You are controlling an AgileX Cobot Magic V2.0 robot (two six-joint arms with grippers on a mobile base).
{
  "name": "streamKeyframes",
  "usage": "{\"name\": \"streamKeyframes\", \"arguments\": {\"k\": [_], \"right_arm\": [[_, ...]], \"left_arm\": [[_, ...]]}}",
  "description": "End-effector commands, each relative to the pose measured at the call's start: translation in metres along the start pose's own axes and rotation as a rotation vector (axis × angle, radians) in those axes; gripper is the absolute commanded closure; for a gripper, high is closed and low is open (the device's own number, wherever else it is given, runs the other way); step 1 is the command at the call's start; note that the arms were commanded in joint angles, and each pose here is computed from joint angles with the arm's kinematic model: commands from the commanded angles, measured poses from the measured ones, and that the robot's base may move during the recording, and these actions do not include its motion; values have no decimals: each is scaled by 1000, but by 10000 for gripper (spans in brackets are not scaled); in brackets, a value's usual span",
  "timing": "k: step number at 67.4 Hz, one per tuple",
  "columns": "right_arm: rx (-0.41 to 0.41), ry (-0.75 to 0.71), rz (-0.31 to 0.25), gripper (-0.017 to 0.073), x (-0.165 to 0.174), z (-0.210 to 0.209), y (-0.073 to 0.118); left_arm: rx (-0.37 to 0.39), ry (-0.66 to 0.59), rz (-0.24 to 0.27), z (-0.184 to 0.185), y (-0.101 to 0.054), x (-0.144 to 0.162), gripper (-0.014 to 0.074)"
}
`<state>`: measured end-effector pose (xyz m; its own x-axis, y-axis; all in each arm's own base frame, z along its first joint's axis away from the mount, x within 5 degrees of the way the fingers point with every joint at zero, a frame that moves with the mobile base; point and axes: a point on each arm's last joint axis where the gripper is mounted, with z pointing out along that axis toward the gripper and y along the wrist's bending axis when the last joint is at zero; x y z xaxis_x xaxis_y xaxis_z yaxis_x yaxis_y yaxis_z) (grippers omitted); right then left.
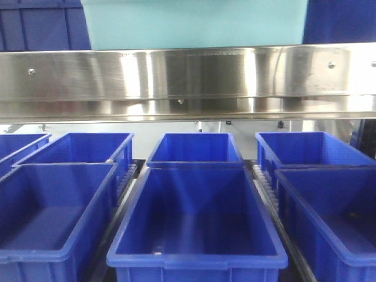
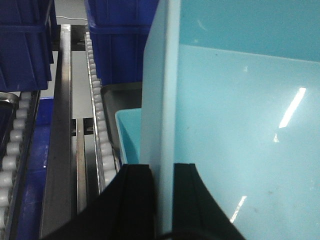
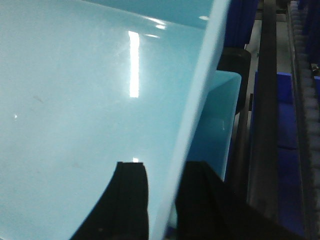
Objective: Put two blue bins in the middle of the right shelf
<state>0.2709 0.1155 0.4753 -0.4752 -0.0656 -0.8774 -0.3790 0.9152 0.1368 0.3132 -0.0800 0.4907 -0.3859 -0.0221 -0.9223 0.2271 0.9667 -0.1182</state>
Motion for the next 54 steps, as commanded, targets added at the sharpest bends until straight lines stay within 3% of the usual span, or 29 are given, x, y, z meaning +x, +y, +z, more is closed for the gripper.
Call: {"name": "streamKeyframes", "arguments": {"k": [1,54], "right_arm": [[-10,-47,-36,712,-6,-9,2],[-10,-47,-36,712,-6,-9,2]], "left_arm": [[15,-82,-17,-5,-2,-10,705],[15,-82,-17,-5,-2,-10,705]]}}
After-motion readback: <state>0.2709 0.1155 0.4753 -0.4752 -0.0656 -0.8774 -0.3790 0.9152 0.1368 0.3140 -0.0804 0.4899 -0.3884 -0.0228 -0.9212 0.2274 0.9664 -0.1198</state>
